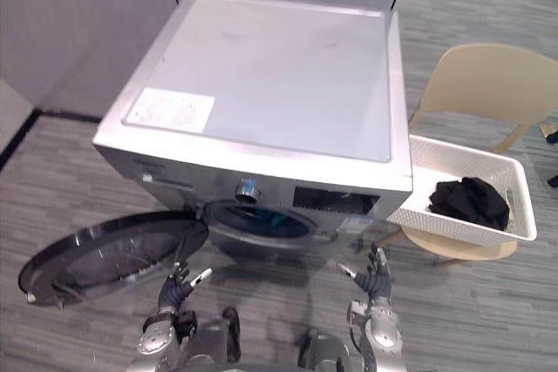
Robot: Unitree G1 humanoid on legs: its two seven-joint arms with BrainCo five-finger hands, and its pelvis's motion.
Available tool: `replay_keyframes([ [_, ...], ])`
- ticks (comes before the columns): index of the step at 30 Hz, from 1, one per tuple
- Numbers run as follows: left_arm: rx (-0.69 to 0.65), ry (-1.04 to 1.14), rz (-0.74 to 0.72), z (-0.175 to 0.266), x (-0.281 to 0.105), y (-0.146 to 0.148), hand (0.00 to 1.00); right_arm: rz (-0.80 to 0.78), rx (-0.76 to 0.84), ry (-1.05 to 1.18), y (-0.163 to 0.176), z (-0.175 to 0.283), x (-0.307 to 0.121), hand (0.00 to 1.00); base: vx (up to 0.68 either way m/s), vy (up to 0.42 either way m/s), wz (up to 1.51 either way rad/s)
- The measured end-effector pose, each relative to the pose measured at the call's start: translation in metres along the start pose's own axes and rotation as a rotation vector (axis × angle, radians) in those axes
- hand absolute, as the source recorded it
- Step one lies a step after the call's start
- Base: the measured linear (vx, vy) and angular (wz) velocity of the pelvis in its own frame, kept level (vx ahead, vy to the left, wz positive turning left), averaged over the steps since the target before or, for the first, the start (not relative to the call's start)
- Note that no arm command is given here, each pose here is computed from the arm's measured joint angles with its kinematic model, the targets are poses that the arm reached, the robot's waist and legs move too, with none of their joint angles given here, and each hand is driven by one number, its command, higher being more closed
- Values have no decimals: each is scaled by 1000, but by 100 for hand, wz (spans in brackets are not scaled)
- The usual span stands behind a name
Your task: Pick up the laundry basket with both hands and put the clothes into the washing machine.
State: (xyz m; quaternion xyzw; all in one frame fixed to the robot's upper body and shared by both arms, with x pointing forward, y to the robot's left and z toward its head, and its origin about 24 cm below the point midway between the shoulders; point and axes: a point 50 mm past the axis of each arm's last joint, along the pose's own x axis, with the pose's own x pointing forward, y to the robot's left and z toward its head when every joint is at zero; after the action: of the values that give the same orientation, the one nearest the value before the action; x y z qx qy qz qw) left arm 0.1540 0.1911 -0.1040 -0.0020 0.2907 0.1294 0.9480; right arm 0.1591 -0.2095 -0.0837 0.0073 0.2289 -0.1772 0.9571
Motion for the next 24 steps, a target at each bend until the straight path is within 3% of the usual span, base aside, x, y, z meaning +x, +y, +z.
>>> replay_keyframes([
  [6,118,60,-6,-14,0,14,0,-24,-24,88,-13,-14,8,0,52,40,-60],
  [12,146,132,0,-28,-3,16,0,13,-17,30,3,9,27,0,-79,-13,-140],
  [18,175,210,-4,-47,-14,16,0,38,-58,35,7,13,35,0,31,-230,-184],
  [24,112,260,43,-62,-26,19,0,73,-123,41,13,13,37,0,225,-185,-228],
])
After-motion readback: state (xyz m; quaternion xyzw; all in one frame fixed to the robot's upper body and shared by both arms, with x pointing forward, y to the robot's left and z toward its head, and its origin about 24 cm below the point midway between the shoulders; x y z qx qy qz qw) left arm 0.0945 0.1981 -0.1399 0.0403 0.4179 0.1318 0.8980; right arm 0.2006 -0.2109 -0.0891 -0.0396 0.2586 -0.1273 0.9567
